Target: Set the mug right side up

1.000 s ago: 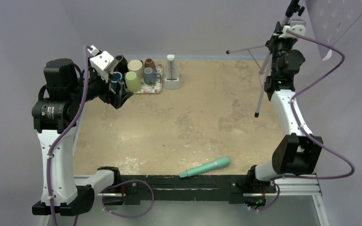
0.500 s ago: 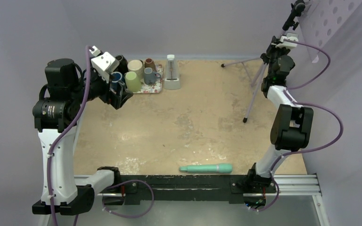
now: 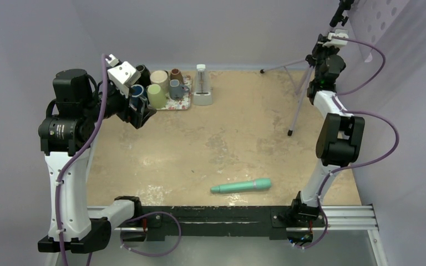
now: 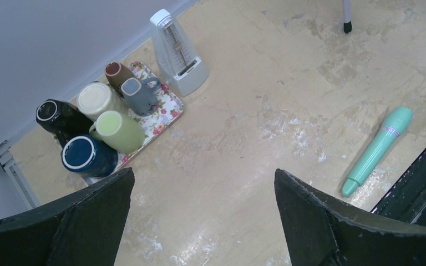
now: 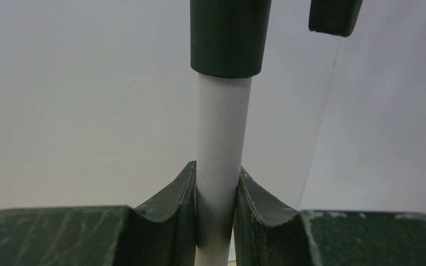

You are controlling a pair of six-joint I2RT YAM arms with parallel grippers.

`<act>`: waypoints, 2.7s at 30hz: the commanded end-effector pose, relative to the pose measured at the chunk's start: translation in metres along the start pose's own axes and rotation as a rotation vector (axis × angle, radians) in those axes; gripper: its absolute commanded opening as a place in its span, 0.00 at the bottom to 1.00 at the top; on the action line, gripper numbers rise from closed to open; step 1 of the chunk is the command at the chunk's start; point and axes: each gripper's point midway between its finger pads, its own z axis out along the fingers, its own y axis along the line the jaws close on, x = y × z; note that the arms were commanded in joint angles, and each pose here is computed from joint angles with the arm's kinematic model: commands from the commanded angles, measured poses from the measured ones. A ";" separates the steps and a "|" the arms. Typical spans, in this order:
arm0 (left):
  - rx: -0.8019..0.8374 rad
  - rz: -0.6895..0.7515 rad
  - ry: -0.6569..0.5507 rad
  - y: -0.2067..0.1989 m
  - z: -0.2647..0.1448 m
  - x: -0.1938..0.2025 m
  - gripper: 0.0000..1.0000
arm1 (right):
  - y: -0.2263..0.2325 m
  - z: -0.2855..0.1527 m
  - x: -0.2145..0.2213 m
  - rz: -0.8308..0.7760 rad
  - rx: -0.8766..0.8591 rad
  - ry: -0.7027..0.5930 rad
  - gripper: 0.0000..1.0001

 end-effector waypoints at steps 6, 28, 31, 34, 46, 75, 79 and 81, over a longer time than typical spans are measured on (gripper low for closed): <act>0.005 0.037 -0.024 -0.001 -0.001 -0.003 1.00 | -0.018 0.007 -0.103 -0.079 0.066 -0.252 0.07; 0.033 -0.072 0.039 0.001 0.021 0.022 1.00 | -0.002 -0.055 -0.089 -0.095 0.026 -0.031 0.85; 0.021 -0.125 0.114 0.008 0.028 0.037 1.00 | 0.010 -0.071 -0.082 -0.123 0.030 0.027 0.87; 0.006 -0.179 0.209 0.016 0.035 0.054 1.00 | 0.032 -0.090 -0.078 -0.156 0.012 0.082 0.88; -0.052 -0.223 0.339 0.044 0.078 0.110 0.98 | 0.130 -0.163 -0.075 -0.051 -0.310 0.230 0.89; 0.339 0.504 0.283 0.111 0.320 0.119 0.80 | 0.223 -0.283 -0.071 0.196 -0.755 0.361 0.89; 0.296 0.493 0.241 0.125 0.354 0.129 0.78 | 0.214 -0.289 -0.066 0.203 -0.716 0.384 0.89; 0.254 0.474 0.234 0.135 0.367 0.134 0.78 | 0.210 -0.291 -0.065 0.204 -0.697 0.391 0.89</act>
